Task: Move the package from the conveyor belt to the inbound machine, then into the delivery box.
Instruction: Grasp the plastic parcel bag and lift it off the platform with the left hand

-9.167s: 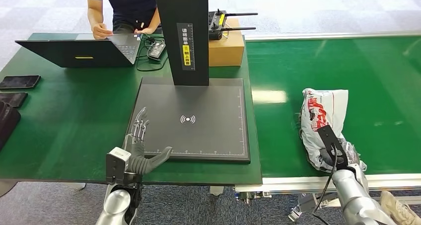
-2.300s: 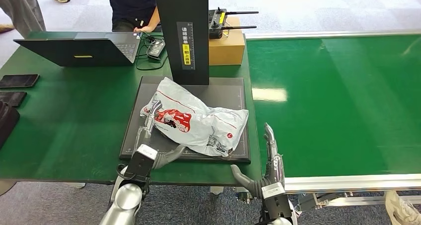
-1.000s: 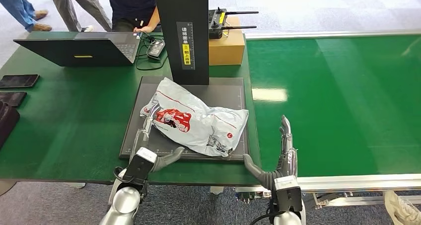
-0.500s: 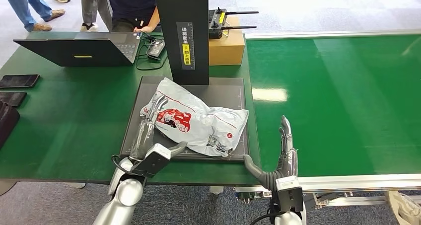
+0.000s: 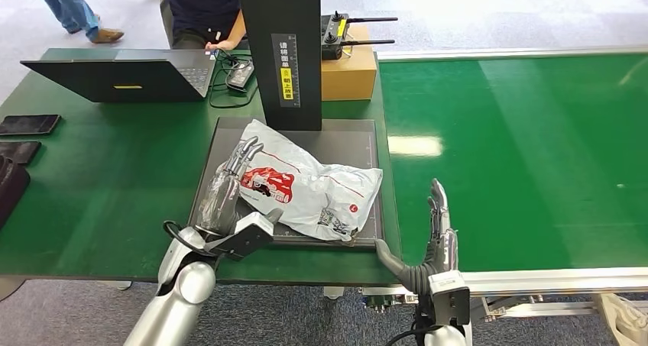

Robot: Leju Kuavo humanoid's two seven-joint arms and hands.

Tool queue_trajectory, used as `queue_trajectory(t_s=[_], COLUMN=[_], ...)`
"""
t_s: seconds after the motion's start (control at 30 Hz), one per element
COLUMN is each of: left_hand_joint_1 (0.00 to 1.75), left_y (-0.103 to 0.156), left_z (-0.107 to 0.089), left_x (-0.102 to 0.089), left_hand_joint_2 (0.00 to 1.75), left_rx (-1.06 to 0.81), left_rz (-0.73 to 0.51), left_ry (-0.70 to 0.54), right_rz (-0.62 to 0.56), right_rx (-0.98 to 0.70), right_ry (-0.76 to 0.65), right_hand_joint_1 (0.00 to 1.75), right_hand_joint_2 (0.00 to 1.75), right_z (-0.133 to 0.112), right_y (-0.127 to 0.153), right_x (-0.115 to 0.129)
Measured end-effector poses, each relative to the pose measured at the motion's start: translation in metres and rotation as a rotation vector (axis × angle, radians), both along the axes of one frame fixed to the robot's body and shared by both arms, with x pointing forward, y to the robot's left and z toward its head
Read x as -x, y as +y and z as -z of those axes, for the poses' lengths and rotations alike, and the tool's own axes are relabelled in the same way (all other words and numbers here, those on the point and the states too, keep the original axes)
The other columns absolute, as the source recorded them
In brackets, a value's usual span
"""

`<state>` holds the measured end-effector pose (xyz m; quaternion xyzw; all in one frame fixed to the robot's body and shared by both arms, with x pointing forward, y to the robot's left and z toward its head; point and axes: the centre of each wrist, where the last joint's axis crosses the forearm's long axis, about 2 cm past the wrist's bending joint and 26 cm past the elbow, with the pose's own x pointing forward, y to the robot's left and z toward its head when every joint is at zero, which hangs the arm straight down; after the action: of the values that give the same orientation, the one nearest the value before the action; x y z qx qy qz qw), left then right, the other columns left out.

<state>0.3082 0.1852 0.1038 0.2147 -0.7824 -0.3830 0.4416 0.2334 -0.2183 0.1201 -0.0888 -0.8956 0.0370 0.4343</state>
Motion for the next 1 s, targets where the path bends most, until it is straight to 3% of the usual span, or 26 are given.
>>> queue_trajectory(t_s=[0.17,0.73,1.0], left_hand_joint_1=[0.00,0.00,0.00], left_y=[0.005,0.016,0.022], left_z=[-0.001,0.002,0.001], left_x=[-0.008,-0.062,-0.073], left_hand_joint_2=[1.75,1.75,1.75], left_rx=[-0.049,-0.286,-0.333], left_rz=[0.018,0.104,0.101], left_ry=[0.018,0.189,0.225], right_rz=[-0.011,-0.035,-0.037], right_rx=[-0.003,-0.013,-0.013], right_ry=[0.002,-0.001,-0.003], right_hand_joint_1=[0.00,0.00,0.00], right_hand_joint_2=[1.75,1.75,1.75], right_z=[-0.001,-0.003,-0.004], right_y=[0.000,0.002,0.003], right_x=[-0.002,-0.016,-0.019])
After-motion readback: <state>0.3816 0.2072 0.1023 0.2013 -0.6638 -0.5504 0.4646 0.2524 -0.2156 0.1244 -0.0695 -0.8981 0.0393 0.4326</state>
